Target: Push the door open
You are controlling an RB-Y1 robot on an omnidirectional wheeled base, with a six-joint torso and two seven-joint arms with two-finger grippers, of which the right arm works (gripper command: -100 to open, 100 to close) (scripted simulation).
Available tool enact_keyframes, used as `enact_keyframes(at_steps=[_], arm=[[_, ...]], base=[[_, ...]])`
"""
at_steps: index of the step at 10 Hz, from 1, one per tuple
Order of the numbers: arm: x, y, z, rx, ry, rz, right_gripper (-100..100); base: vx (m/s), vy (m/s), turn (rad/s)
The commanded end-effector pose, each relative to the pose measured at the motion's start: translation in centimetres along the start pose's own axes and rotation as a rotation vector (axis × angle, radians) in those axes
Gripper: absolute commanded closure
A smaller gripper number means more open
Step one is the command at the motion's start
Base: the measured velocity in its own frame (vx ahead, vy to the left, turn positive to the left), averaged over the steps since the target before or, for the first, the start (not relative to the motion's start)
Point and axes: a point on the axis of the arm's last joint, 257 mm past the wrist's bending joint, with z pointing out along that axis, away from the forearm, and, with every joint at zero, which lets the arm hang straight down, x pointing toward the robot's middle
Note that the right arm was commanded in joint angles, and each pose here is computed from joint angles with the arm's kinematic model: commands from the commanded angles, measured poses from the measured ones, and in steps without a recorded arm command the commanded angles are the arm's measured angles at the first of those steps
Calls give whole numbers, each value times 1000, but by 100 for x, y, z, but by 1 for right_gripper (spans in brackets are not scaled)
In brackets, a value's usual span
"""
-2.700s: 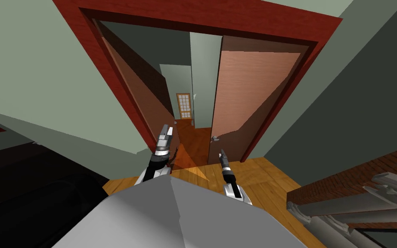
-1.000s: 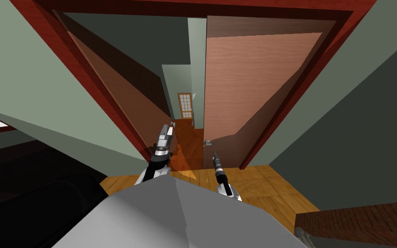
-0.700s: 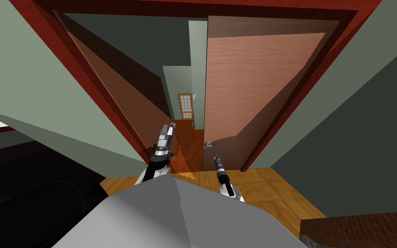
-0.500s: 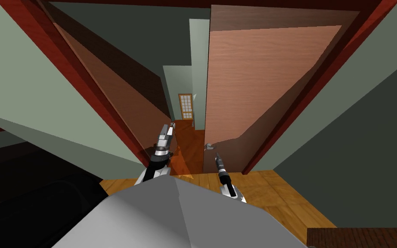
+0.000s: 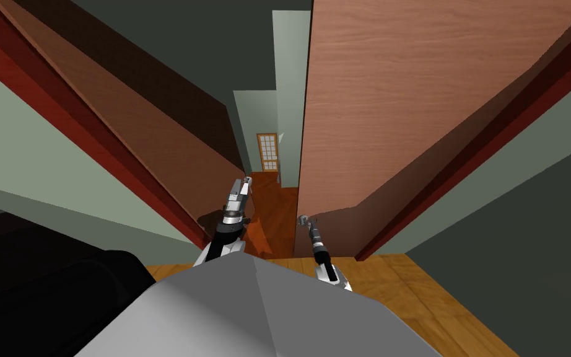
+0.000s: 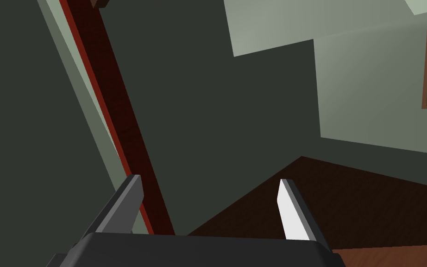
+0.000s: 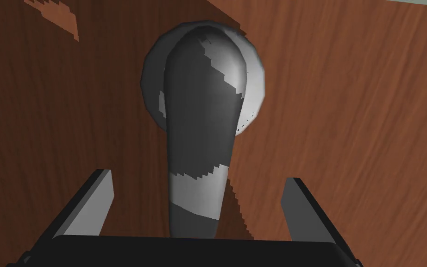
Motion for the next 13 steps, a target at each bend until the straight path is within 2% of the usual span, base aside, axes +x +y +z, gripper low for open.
enact_keyframes(at_steps=[1,2,3,8,9,11,12,13], arm=[[138,9,26,-3,1,27,-100],[82,11,7,-1,1,17,-100],[82,11,7,-1,1,17,100],[82,11,7,-1,1,17,100],[-38,-20,-15,6,-17,7,100],[-68,-22,-18,6,-21,5,100],[-185,-28,-31,7,-40,-3,100],[-185,-28,-31,7,-40,-3,100]], base=[[156,58,17],[63,27,2],[-8,-2,-3],[-11,-5,2],[94,55,-29],[121,39,-16],[123,67,-41],[144,70,-17]])
